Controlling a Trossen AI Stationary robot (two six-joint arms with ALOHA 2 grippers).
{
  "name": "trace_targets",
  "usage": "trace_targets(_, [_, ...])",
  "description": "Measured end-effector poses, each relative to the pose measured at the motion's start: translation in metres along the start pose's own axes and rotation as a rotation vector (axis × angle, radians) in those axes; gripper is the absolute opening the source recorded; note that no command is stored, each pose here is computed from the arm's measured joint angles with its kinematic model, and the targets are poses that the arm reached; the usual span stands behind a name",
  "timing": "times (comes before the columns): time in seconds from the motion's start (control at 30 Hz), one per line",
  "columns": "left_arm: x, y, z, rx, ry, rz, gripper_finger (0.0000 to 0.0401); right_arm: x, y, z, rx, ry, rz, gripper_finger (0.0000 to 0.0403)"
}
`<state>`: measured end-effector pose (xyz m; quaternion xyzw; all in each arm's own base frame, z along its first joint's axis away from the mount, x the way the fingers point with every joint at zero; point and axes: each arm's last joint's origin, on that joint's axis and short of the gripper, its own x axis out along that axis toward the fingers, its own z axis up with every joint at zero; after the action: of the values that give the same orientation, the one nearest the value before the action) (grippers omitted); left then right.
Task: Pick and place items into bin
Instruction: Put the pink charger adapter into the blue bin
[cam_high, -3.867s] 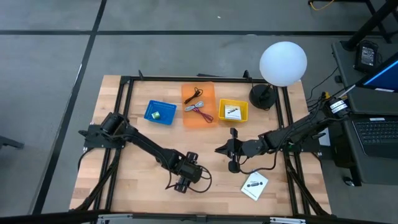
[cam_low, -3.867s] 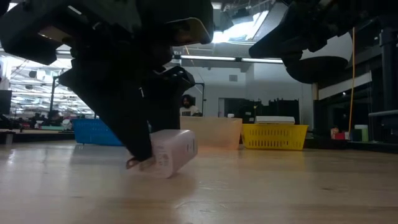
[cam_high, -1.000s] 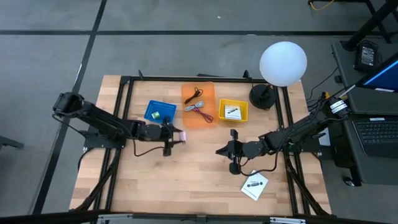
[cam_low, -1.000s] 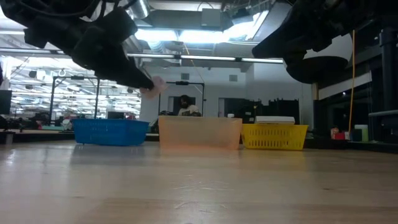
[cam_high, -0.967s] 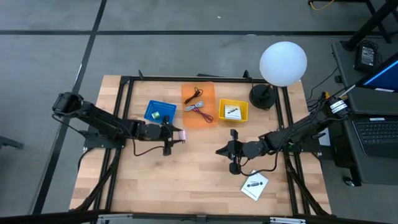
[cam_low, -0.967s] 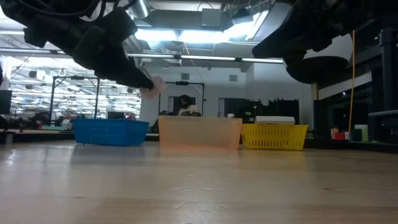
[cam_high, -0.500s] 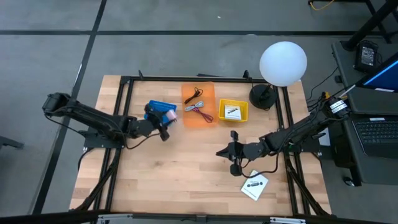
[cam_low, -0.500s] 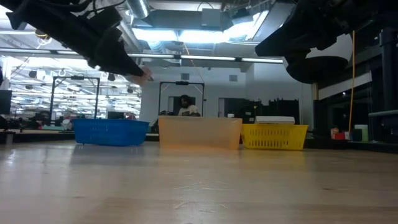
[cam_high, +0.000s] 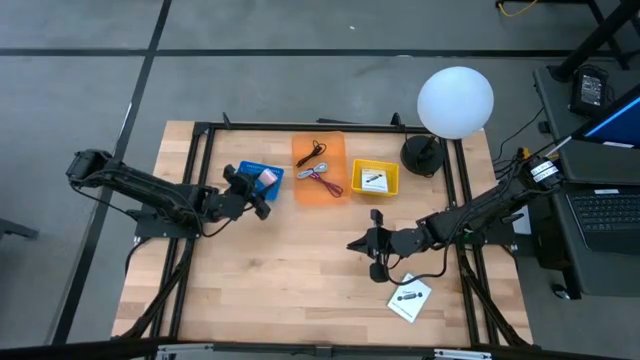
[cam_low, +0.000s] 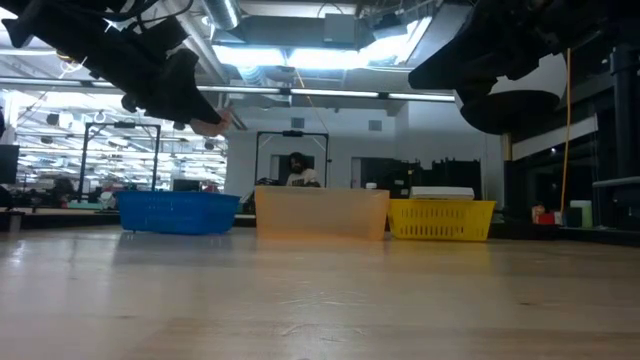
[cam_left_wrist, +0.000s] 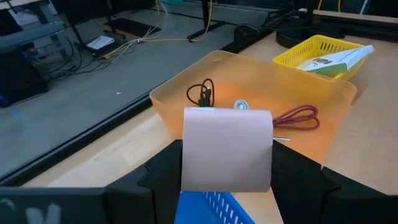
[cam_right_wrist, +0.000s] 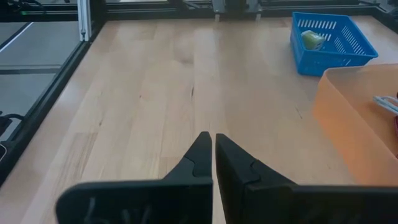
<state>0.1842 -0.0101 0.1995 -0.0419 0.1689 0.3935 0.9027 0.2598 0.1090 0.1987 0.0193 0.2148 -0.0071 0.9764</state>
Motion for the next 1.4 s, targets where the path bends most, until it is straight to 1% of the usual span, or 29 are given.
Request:
trace_targets(0.1, [0.000, 0.000, 0.000, -0.004, 0.001, -0.002, 0.0196, 0.000, 0.000, 0.000, 0.000, 0.000, 0.000, 0.0004])
trace_targets(0.17, [0.002, 0.003, 0.002, -0.032, 0.009, -0.013, 0.0196, 0.000, 0.000, 0.000, 0.000, 0.000, 0.000, 0.0004])
trace_targets(0.37, [0.016, 0.014, 0.011, -0.124, 0.111, -0.084, 0.0196, 0.000, 0.000, 0.000, 0.000, 0.001, 0.000, 0.0004])
trace_targets(0.43, [0.021, 0.020, 0.017, -0.134, 0.150, -0.074, 0.0196, 0.000, 0.000, 0.000, 0.000, 0.001, 0.000, 0.0004])
trace_targets(0.53, [0.025, 0.030, 0.025, -0.121, 0.207, -0.013, 0.0196, 0.000, 0.000, 0.000, 0.000, 0.001, -0.001, 0.0004])
trace_targets(0.6, [0.026, 0.036, 0.033, -0.122, 0.242, 0.006, 0.0196, 0.000, 0.000, 0.000, -0.001, 0.002, -0.001, 0.0004])
trace_targets(0.73, [0.026, 0.045, 0.049, -0.136, 0.323, -0.005, 0.0196, 0.000, 0.000, 0.000, -0.003, 0.004, -0.001, 0.0004])
trace_targets(0.93, [0.023, 0.053, 0.066, -0.153, 0.368, -0.003, 0.0196, 0.000, 0.000, 0.000, -0.003, 0.004, -0.001, 0.0004])
trace_targets(1.1, [0.022, 0.055, 0.064, -0.164, 0.415, -0.013, 0.0196, 0.000, 0.000, -0.001, -0.004, 0.005, -0.002, 0.0004])
trace_targets(1.2, [0.024, 0.055, 0.060, -0.145, 0.453, 0.005, 0.0196, 0.000, 0.000, -0.001, -0.004, 0.005, -0.002, 0.0004])
trace_targets(1.27, [0.027, 0.053, 0.058, -0.146, 0.470, 0.017, 0.0196, 0.000, 0.000, -0.001, -0.005, 0.005, -0.001, 0.0004])
trace_targets(1.4, [0.039, 0.047, 0.049, -0.113, 0.528, 0.040, 0.0196, 0.000, 0.000, -0.001, -0.004, 0.005, -0.001, 0.0004])
